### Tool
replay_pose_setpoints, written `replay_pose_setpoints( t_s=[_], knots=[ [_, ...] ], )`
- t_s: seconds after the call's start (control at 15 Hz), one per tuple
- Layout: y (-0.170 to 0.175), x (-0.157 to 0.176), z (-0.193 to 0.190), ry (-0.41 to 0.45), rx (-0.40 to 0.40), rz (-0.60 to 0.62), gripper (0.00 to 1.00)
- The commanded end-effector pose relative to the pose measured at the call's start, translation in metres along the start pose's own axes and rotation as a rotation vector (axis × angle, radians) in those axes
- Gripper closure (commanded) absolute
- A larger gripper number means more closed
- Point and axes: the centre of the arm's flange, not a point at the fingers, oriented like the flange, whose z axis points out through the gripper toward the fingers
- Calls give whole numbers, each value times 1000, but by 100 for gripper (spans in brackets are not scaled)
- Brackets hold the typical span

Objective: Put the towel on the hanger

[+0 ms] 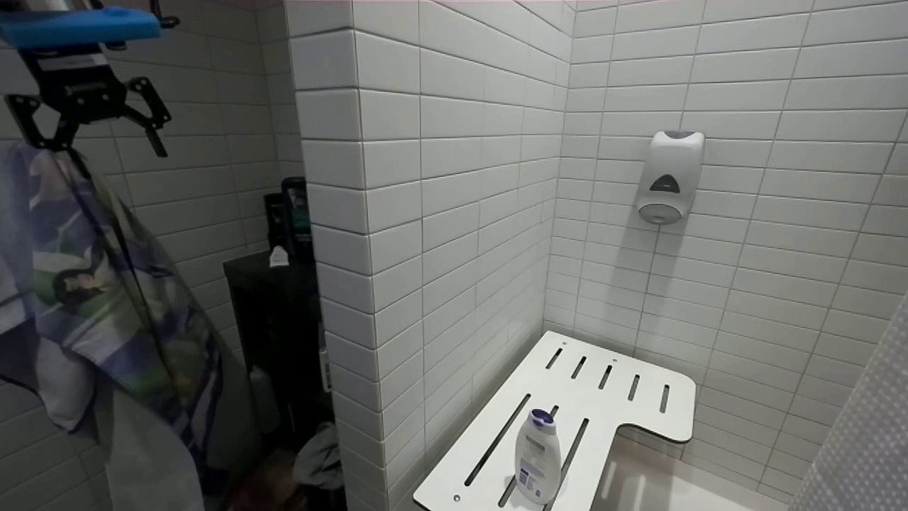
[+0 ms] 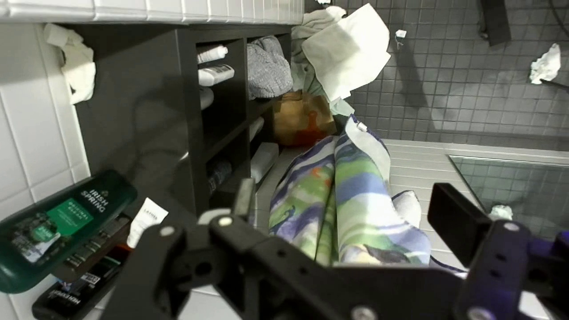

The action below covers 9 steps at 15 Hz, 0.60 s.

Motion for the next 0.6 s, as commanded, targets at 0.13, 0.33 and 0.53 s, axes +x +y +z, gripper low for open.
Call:
replay_pose_setpoints(
  t_s=[0.13,0.33,0.53],
  knots=[
    [-8,-11,1,2,-2,9,0],
    [-9,-11,2,2,-3,10,0],
    [-9,-11,2,3,-3,11,0]
  ],
)
